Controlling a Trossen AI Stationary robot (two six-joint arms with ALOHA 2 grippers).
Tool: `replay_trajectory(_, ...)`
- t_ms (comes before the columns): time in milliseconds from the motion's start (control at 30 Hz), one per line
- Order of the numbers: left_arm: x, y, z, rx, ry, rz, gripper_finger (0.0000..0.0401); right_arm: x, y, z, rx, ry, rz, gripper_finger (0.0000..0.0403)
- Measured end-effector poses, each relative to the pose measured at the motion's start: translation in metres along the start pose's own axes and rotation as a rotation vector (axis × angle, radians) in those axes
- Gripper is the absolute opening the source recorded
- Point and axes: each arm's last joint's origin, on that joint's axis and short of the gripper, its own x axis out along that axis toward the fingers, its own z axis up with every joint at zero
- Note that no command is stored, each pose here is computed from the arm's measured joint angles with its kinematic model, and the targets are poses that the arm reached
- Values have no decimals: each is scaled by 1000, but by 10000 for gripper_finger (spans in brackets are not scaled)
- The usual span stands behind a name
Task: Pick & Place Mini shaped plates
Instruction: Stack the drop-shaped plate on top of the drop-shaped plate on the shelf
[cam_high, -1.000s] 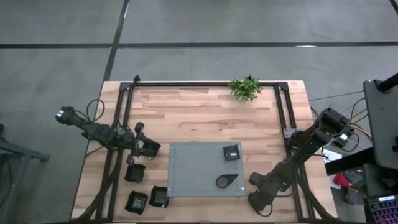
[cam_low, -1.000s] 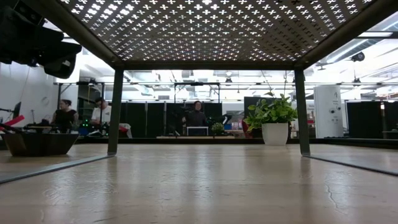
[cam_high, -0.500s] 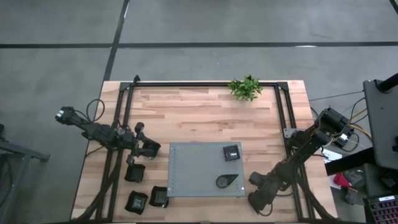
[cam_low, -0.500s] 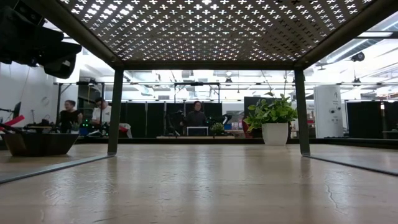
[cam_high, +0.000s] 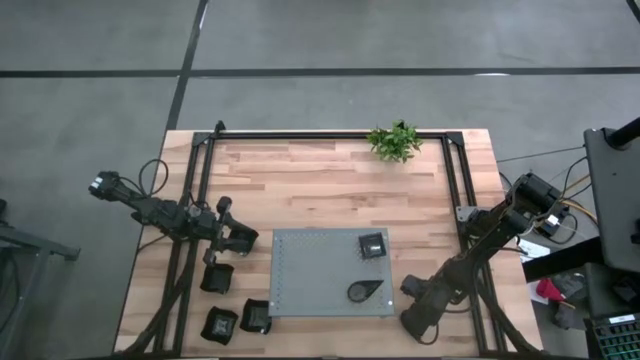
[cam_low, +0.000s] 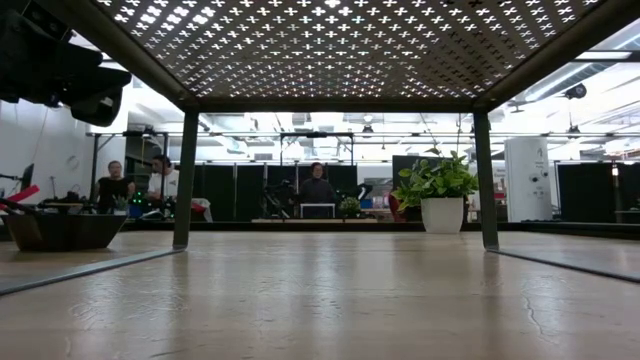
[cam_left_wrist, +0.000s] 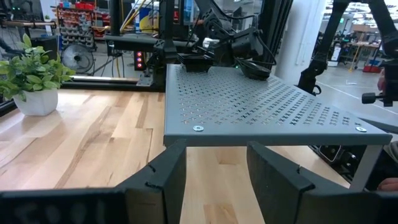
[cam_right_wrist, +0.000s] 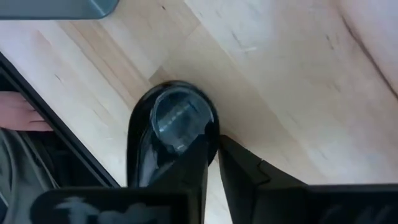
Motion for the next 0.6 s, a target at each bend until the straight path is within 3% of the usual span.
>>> replay_trajectory(167, 0, 0, 0, 0, 0, 0, 163, 0, -2, 0, -19, 1, -7, 12)
replay_trajectory(600, 0, 0, 0, 0, 0, 0, 163, -9, -6, -3, -60, 110, -50, 8)
